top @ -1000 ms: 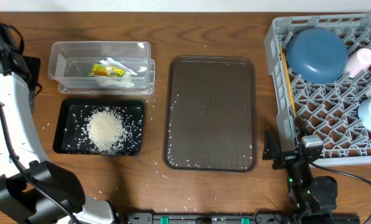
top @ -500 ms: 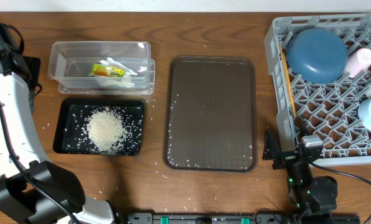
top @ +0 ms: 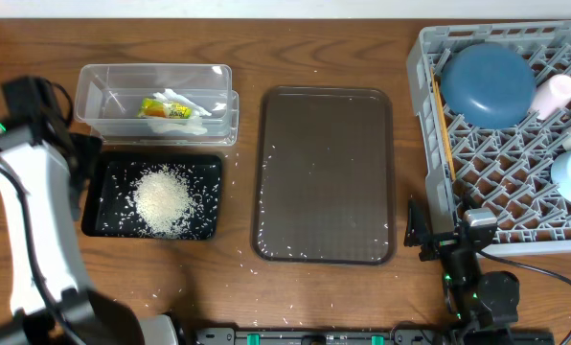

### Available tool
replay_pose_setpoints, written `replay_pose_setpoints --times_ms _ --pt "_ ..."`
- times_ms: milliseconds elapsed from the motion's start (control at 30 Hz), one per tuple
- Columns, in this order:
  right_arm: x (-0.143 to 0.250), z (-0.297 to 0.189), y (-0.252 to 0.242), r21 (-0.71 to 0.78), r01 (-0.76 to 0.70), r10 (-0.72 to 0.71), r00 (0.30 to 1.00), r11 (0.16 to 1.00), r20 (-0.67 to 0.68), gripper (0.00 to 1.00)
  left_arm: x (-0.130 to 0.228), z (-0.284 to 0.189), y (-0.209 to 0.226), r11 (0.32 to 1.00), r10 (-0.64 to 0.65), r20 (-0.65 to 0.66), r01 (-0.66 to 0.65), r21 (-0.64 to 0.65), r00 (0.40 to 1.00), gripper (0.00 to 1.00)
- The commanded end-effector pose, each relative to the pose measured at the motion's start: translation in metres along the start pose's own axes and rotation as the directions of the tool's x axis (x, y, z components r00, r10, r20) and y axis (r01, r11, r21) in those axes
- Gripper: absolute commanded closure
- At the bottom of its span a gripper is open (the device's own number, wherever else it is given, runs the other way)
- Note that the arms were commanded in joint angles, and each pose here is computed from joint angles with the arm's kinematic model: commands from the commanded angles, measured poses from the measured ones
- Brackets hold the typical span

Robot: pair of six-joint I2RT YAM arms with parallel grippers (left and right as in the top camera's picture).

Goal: Sort waste into correct bins and load items into the dishwasher rack

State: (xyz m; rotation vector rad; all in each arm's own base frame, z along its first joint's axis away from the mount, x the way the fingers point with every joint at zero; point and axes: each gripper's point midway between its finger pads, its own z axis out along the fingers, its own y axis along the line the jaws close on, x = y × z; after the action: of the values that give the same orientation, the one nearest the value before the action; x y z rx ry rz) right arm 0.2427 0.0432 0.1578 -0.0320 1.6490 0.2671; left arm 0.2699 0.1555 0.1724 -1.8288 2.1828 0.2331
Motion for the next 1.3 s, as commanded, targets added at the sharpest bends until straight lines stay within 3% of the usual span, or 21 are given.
replay_pose_setpoints --times_ms 0,133,300,533,900,1100,1267 --pt "0.0 0.0 -0.002 0.011 0.01 -0.01 1.0 1.0 0.002 0.01 0.018 0.008 0.012 0.998 0.059 0.056 -0.061 0.029 0.997 0.05" --pt "0.0 0.0 -0.002 0.011 0.01 -0.01 1.0 1.0 0.002 0.01 0.044 0.022 0.003 0.962 0.193 0.16 -0.219 0.166 0.968 0.05" --pt "0.0 0.0 -0.002 0.011 0.01 -0.01 1.0 1.0 0.002 0.01 0.079 0.035 -0.012 0.843 0.301 0.353 -0.42 0.336 0.886 0.05" --pt "0.0 0.0 -0.002 0.011 0.01 -0.01 1.0 1.0 0.002 0.01 0.111 0.059 -0.004 0.735 0.248 0.486 -0.49 0.469 0.838 0.05" --pt "0.0 0.0 -0.002 0.011 0.01 -0.01 1.0 1.0 0.002 0.01 0.125 0.058 0.01 0.647 0.184 0.583 -0.544 0.534 0.791 0.05" --pt "0.0 0.0 -0.002 0.011 0.01 -0.01 1.0 1.0 0.002 0.01 0.14 0.042 0.004 0.492 0.238 0.682 -0.691 0.529 0.691 0.05" --pt "0.0 0.0 -0.002 0.011 0.01 -0.01 1.0 1.0 0.002 0.01 0.143 0.041 0.01 0.485 0.24 0.683 -0.695 0.531 0.69 0.05"
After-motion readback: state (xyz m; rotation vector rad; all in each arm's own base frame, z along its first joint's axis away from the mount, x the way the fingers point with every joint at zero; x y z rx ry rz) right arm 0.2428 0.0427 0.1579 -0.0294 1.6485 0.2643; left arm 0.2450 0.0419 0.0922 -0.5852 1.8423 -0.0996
